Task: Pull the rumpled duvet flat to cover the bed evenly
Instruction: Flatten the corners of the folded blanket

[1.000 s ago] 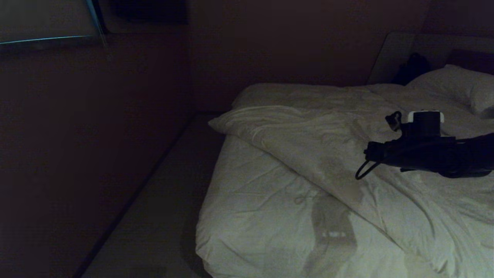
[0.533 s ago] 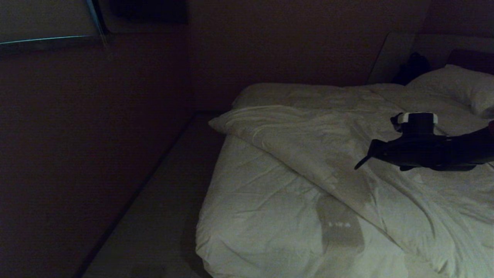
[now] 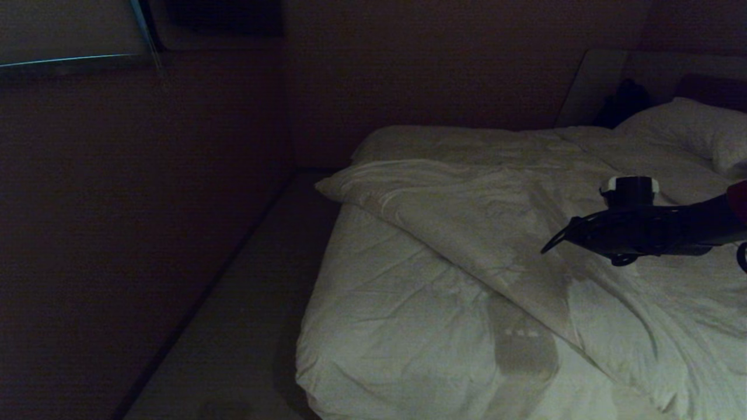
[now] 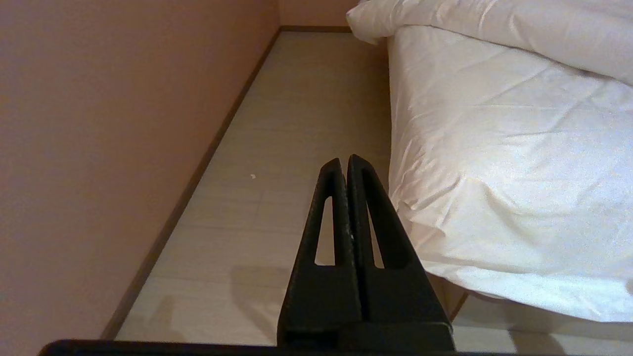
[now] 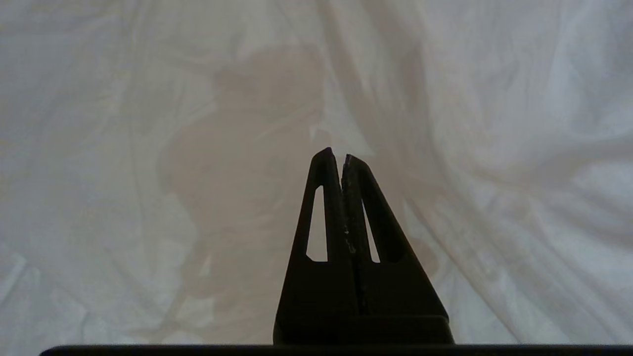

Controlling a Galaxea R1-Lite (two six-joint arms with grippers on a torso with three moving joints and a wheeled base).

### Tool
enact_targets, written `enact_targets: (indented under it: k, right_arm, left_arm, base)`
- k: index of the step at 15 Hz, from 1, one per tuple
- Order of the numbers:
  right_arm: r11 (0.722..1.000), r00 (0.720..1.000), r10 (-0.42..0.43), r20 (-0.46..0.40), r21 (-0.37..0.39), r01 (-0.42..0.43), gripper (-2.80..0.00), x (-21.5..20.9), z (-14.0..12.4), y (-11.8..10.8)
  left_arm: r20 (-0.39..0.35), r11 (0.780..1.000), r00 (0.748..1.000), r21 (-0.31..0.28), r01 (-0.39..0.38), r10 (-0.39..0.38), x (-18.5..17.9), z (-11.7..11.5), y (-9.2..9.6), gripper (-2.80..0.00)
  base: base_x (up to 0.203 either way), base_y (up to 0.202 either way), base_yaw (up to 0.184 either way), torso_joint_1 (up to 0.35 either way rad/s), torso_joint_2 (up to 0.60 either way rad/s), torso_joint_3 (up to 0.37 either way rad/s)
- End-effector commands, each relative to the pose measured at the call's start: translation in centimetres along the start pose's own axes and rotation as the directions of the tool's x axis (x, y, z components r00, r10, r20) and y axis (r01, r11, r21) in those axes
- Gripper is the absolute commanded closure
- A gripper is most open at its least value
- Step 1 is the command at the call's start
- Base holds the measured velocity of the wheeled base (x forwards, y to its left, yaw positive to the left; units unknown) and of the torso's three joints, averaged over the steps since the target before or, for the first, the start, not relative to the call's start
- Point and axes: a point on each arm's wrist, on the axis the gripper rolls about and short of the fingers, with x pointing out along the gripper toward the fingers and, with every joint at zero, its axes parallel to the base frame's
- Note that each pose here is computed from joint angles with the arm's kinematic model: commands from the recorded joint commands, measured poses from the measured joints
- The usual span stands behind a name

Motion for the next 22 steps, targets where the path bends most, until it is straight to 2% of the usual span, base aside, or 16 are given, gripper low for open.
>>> enact_targets:
  k: [1, 4, 6, 15, 16, 19, 20, 22]
  right_arm:
    - [1.0, 1.0, -0.002, 0.002, 0.004, 0.002, 0.0, 0.0, 0.1, -0.1]
    - [1.0, 1.0, -0.012, -0.004, 0.014, 0.012, 0.0, -0.1, 0.6, -0.4]
    - [0.999, 1.0, -0.02, -0.021, 0.048, 0.021, 0.0, -0.2, 1.0, -0.7]
    - [0.998, 0.997, -0.027, -0.071, 0.058, 0.031, 0.0, 0.2, 1.0, -1.4]
    - [0.998, 0.997, -0.027, -0.069, 0.059, 0.031, -2.8, 0.1, 1.1, -1.4]
    - [0.998, 0.997, 0.002, -0.078, 0.062, 0.003, -2.8, -0.1, 1.1, -1.4]
    - [0.997, 0.995, 0.045, -0.093, 0.066, -0.039, -2.8, -0.3, 1.2, -1.3]
    - [0.997, 0.994, 0.055, -0.096, 0.066, -0.048, -2.8, -0.5, 1.2, -1.4]
  left_arm:
    - [0.0, 1.0, 1.0, 0.0, -0.001, 0.001, 0.0, 0.0, 0.0, 0.0]
    - [0.0, 1.0, 1.0, 0.0, -0.001, 0.001, 0.0, 0.0, 0.0, 0.0]
    - [0.0, 1.0, 1.0, 0.0, -0.001, 0.001, 0.0, 0.0, 0.0, 0.0]
    - [0.0, 1.0, 1.0, 0.0, -0.001, 0.001, 0.0, 0.0, 0.0, 0.0]
    - [0.0, 1.0, 1.0, 0.0, -0.001, 0.001, 0.0, 0.0, 0.0, 0.0]
    - [0.0, 1.0, 1.0, 0.0, -0.001, 0.001, 0.0, 0.0, 0.0, 0.0]
    - [0.0, 1.0, 1.0, 0.0, -0.001, 0.001, 0.0, 0.0, 0.0, 0.0]
    - [0.0, 1.0, 1.0, 0.0, -0.001, 0.001, 0.0, 0.0, 0.0, 0.0]
  base:
    - [0.0, 0.0, 0.0, 0.0, 0.0, 0.0]
    - [0.0, 0.0, 0.0, 0.0, 0.0, 0.0]
    - [0.0, 0.0, 0.0, 0.0, 0.0, 0.0]
    - [0.0, 0.0, 0.0, 0.0, 0.0, 0.0]
    - [0.0, 0.0, 0.0, 0.0, 0.0, 0.0]
    - [0.0, 0.0, 0.0, 0.0, 0.0, 0.0]
    - [0.0, 0.0, 0.0, 0.0, 0.0, 0.0]
    - [0.0, 0.0, 0.0, 0.0, 0.0, 0.0]
